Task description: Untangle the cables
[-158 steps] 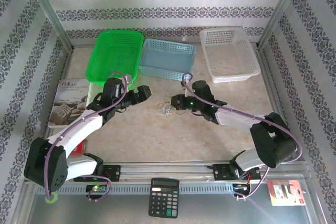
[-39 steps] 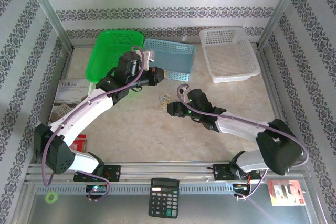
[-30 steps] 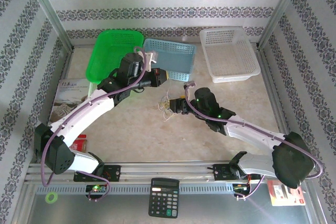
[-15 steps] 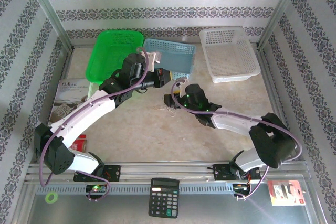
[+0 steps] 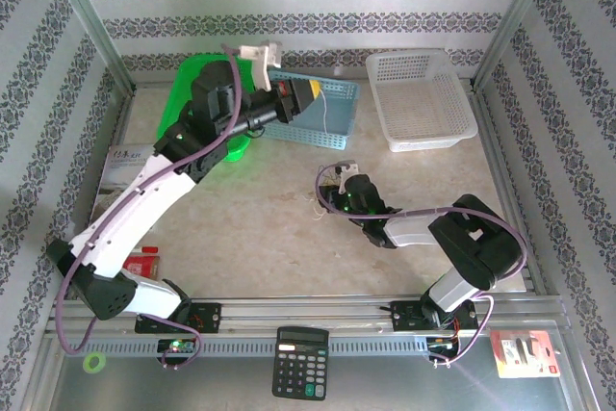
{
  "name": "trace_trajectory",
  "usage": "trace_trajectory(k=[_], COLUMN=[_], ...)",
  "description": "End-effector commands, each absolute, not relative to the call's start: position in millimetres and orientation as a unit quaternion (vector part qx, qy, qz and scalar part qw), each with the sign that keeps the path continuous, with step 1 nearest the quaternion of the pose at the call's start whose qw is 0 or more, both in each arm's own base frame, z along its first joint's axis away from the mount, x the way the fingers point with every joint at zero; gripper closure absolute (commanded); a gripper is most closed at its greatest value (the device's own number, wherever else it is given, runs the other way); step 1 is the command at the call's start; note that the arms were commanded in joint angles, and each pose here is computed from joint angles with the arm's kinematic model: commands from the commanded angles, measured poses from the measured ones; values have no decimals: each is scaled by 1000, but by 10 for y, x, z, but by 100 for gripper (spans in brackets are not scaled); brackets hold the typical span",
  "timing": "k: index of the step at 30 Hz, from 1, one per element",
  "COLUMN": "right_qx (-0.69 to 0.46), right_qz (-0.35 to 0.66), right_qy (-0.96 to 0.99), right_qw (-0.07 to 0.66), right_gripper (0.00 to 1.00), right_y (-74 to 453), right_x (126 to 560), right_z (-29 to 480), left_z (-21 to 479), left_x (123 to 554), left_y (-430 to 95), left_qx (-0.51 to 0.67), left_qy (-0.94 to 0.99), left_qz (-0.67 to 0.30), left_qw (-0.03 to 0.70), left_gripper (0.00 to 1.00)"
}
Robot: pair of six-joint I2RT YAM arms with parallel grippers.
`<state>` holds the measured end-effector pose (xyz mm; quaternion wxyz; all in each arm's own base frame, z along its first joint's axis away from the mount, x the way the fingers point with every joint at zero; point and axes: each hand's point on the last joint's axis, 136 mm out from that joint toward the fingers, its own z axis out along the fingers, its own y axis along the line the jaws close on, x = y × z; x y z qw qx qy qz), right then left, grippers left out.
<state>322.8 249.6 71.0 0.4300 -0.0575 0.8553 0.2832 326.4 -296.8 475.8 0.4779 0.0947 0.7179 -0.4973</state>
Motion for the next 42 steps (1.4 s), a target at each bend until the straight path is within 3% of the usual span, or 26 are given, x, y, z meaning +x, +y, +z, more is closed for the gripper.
trace_trajectory(k=[1, 7, 25, 42], right_qx=[-28, -16, 6, 15], right_qz=[290, 287, 283, 284], right_qy=[847, 853, 864, 867], right_qw=[444, 435, 417, 408], right_gripper=[66, 62, 66, 62], right_y=[2429, 2372, 2234, 2186], right_x=[3265, 3214, 3127, 3097], right_z=[690, 550, 303, 215], left_z=[5075, 5373, 6025, 6301], left_x=[3220, 3215, 3271, 3732], left_y=[-2969, -2891, -2467, -1823], left_qx=[113, 119, 118, 45], left_qy=[694, 676, 641, 621], left_qz=[-499, -491, -430, -396], left_qw=[506, 537, 625, 675], left_gripper=[100, 100, 100, 100])
